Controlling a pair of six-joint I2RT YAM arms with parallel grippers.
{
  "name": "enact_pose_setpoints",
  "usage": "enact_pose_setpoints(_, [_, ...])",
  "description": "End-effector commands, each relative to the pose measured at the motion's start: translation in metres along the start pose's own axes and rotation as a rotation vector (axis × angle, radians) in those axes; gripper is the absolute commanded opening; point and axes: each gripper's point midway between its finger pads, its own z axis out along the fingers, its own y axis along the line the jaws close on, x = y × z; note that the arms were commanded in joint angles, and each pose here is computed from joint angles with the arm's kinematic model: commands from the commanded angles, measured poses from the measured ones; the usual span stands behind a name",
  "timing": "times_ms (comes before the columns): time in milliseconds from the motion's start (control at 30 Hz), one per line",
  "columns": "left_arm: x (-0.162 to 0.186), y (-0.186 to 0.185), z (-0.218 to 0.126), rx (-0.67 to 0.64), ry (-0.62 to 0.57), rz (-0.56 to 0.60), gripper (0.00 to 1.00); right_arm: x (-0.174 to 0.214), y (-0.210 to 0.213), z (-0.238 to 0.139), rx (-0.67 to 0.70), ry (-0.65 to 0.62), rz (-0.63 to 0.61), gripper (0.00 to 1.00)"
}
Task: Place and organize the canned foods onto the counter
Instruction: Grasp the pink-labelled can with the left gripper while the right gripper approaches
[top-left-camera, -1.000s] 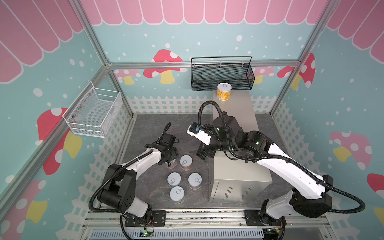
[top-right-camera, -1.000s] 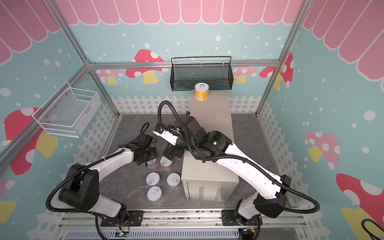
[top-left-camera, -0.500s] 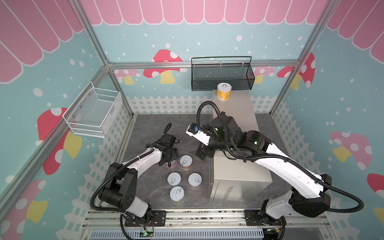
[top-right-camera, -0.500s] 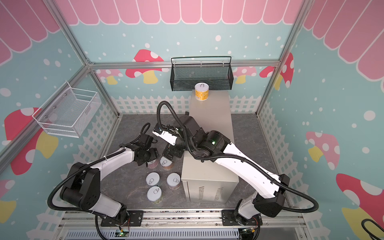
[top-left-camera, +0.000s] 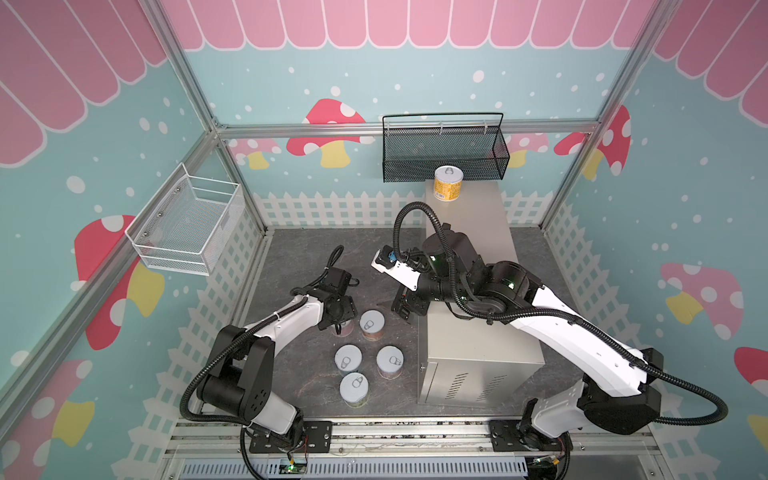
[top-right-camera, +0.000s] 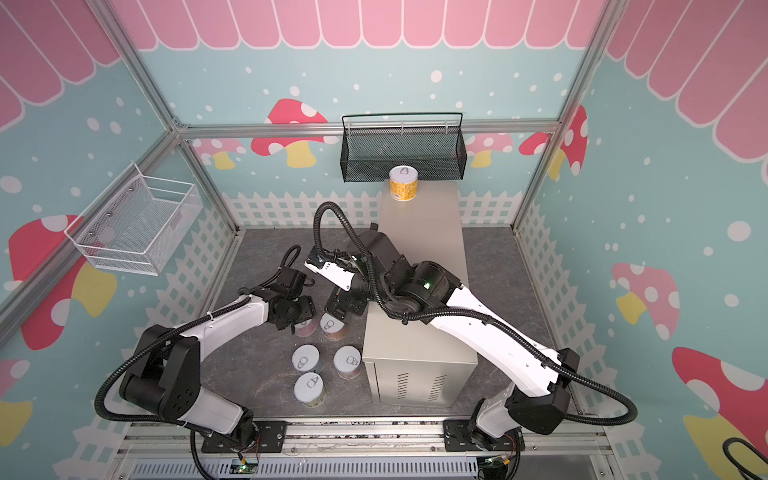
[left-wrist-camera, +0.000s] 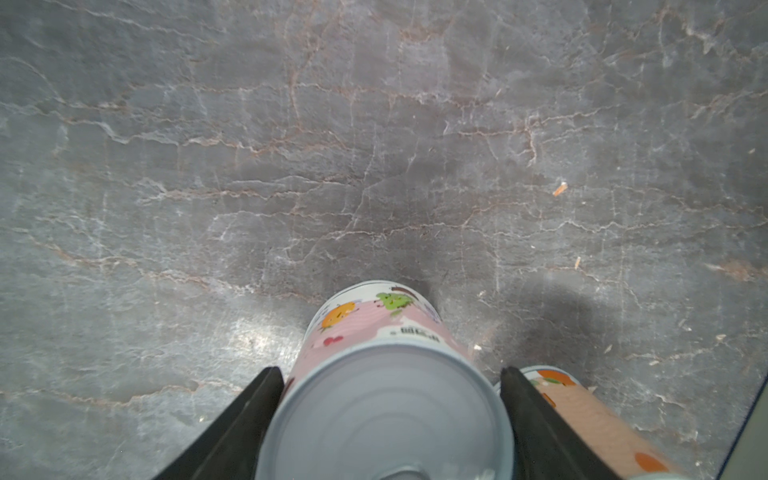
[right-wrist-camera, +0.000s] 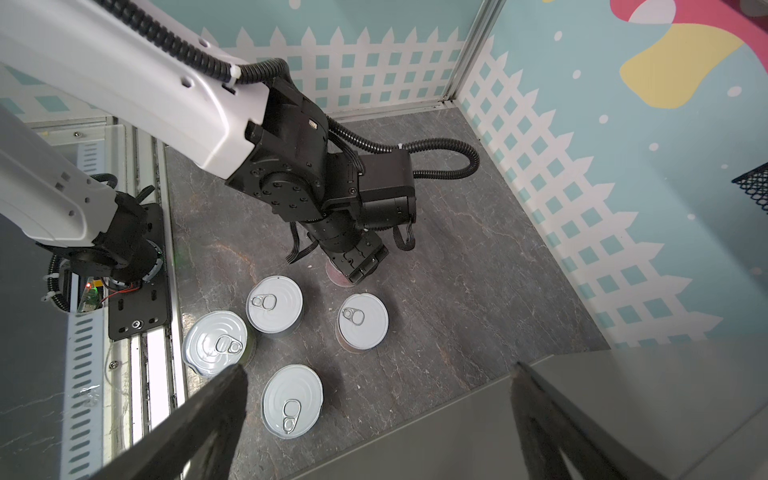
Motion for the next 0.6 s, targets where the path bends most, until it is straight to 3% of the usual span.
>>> enact_pose_setpoints(0, [-0.008, -0.005, -0.011, 0.027, -0.016, -0.001, 0.58, -0.007, 0.001, -0.002, 0.002, -0.025, -0.03, 0.99])
enact_pose_setpoints(300, [-0.039, -0.012, -0.065, 0.088, -0.092, 0.045, 0.43, -0.01, 0.002, -0.004, 0.004, -0.059, -0.049, 0.99])
enact_pose_setpoints(567, [-0.057, -0.013, -0.117, 0.171, -0.128, 0.103, 0.15, -0.014, 0.004, -0.001, -0.01, -0.082, -0.073, 0.99])
